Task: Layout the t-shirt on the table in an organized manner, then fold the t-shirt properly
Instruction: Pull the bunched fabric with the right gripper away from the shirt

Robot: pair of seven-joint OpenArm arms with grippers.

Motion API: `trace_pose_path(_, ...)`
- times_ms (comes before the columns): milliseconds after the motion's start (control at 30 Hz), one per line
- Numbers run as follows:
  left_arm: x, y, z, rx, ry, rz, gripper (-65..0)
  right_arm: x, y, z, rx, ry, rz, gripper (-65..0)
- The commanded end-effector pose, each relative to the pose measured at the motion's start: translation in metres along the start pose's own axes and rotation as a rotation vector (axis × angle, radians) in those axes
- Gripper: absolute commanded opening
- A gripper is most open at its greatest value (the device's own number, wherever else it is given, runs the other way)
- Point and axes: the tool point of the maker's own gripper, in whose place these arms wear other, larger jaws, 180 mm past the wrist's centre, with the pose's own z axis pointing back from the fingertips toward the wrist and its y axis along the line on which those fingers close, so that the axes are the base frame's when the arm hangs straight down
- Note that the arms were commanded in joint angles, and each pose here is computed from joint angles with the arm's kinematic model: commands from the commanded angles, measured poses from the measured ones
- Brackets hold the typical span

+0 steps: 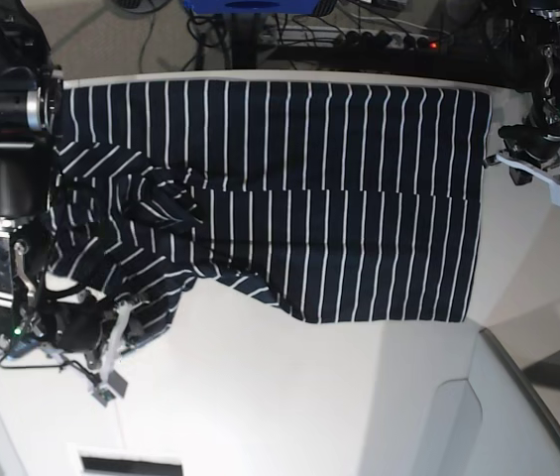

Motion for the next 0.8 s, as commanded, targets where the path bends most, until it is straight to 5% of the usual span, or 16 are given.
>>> trace_pose_path(0,0.015,0.004,0.002,0.003,-0.042,-0.014,-65.0,0.025,-0.007,0.008,-0.009,-0.066,0.008,-64.8)
trace_pose_path(167,0.017,0.002,0.001,-0.001,-0.046,-0.012,-65.0,0.013,-0.006,-0.001,0.014,-0.018,-0.022,-59.6)
trace_pose_path(367,0.017,0.0,0.001,-0.006,-0.046,-0.011,-65.0,0.006,-0.006,-0.003,0.011,0.018,0.019,-27.5)
trace_pose_path(500,0.016,-0.001,0.001,-0.006,-0.044,-0.011,-65.0,0.012,-0.03,0.007,-0.062,0.021,0.081,-27.5)
trace_pose_path(767,0.014,0.003,0.002,0.001,-0.041,-0.008,-65.0,-0.031,-0.11,0.031,-0.253,0.096,0.044,-26.9)
